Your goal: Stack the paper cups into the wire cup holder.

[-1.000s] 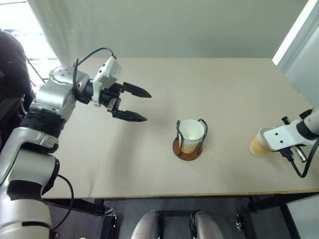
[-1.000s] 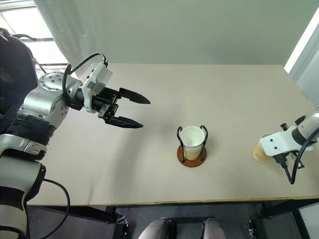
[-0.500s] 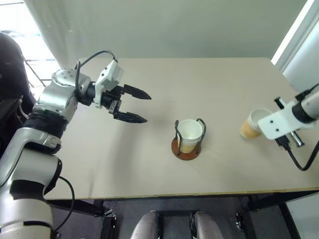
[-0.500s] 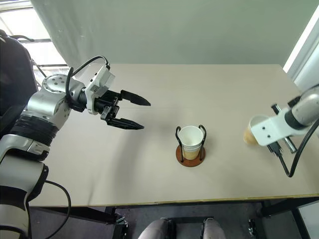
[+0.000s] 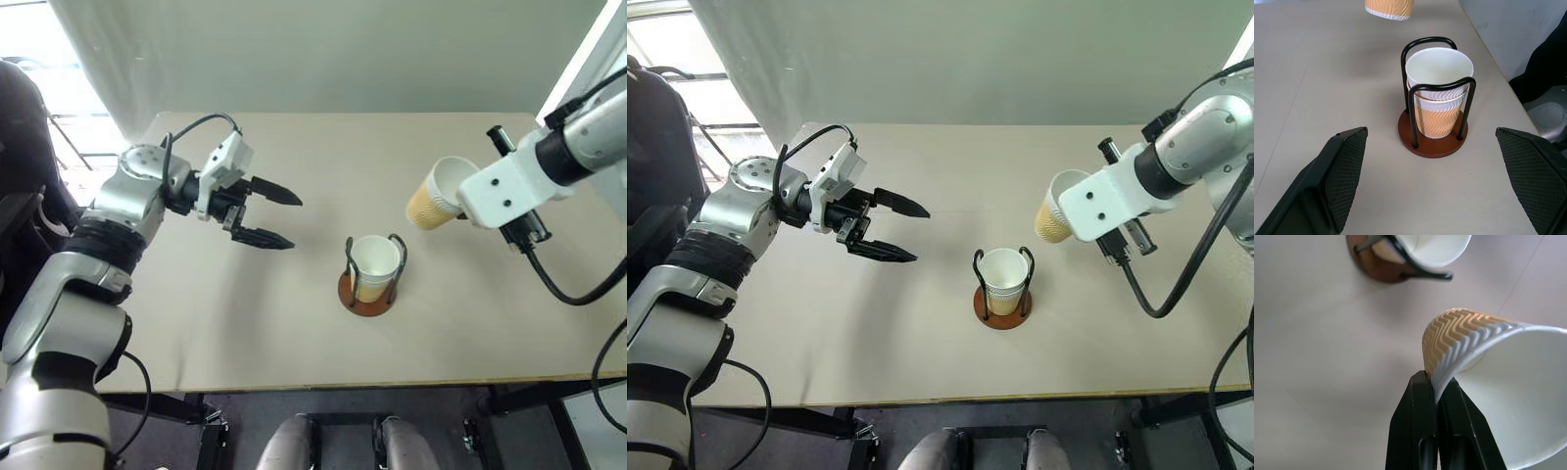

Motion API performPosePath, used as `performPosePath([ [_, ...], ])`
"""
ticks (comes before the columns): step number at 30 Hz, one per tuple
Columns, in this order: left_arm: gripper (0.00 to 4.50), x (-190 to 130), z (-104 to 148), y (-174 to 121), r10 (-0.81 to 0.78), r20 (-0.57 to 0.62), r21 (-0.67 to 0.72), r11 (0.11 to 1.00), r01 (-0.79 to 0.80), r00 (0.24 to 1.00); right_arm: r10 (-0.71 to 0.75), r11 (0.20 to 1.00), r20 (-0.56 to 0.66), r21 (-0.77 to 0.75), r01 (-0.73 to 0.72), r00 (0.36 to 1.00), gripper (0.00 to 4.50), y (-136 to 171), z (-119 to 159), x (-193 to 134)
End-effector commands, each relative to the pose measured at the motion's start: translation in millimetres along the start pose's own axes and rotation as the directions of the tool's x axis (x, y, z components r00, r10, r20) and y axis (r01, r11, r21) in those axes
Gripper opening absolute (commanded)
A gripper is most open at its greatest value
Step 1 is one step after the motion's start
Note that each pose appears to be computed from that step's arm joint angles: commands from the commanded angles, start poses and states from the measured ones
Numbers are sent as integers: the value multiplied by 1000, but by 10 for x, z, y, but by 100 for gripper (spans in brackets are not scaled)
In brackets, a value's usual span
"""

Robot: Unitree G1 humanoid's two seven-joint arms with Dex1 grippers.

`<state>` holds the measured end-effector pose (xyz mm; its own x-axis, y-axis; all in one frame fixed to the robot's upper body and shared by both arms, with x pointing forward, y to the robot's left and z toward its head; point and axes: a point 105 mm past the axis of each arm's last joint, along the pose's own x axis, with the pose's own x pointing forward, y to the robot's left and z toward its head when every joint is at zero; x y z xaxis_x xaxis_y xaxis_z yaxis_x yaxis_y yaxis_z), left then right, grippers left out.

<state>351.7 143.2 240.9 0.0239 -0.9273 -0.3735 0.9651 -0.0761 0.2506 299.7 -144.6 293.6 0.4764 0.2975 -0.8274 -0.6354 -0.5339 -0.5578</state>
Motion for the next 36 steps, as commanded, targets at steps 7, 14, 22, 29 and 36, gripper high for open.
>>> performPosePath([
  [7,450,28,175,4,-41,20,62,997,39,999,-21,998,65,-57,25,998,2,-61,231,-38],
  [14,450,59,207,28,-44,21,70,997,42,999,-11,996,113,-88,21,994,2,-73,419,64],
  [22,450,30,172,54,-24,17,74,997,23,1000,-29,994,144,-104,44,989,2,-166,537,102],
  [29,450,11,168,55,-18,17,77,997,17,1000,-9,995,146,-96,24,989,2,-106,524,128],
  [36,450,10,191,66,-17,14,79,997,15,1000,27,996,161,-87,-13,987,2,12,541,171],
])
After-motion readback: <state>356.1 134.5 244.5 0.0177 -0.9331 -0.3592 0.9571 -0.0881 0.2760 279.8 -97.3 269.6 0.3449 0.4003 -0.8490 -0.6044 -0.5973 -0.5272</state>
